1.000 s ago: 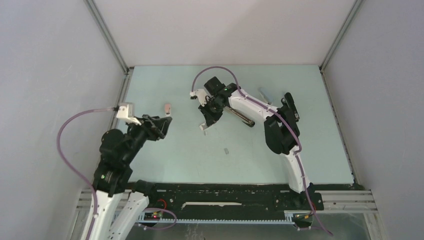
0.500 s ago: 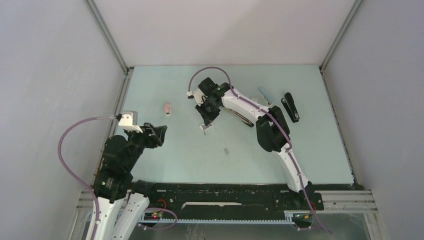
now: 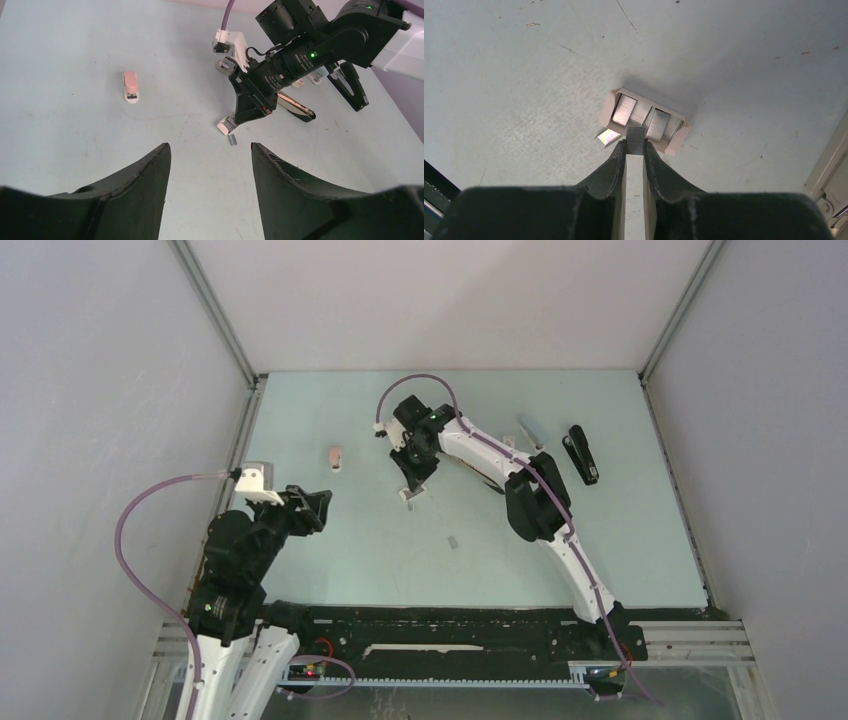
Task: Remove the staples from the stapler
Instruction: Adjust the staple at the center of the board.
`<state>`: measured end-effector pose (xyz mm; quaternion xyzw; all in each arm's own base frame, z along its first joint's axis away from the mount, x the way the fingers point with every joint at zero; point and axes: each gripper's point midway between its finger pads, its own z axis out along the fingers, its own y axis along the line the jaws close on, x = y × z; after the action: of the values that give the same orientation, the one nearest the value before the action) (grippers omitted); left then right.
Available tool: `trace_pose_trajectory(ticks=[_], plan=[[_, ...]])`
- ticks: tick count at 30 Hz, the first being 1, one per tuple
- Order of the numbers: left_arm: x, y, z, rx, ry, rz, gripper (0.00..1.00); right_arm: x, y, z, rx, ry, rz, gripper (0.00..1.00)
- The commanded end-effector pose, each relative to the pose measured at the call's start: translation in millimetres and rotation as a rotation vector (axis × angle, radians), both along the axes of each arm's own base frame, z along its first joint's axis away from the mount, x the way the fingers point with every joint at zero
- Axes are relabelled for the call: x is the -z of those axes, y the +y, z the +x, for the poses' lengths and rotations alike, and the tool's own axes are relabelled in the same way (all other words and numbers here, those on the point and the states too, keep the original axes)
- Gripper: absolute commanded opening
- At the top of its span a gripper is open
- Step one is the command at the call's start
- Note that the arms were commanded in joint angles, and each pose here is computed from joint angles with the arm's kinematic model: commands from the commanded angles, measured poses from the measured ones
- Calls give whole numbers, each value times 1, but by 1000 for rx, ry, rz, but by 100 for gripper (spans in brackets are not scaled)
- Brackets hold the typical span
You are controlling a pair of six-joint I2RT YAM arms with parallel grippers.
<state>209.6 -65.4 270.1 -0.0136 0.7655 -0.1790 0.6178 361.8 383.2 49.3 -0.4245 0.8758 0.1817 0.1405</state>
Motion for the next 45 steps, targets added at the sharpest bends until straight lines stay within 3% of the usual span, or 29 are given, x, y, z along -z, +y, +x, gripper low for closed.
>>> trace_pose_trajectory(ticks=[1, 45], plan=[[0, 0, 3, 13, -21, 11, 66, -7, 7, 3, 12, -10, 12, 20], [0, 0, 3, 15, -27, 6, 66, 11, 9, 2, 7, 1, -27, 23]])
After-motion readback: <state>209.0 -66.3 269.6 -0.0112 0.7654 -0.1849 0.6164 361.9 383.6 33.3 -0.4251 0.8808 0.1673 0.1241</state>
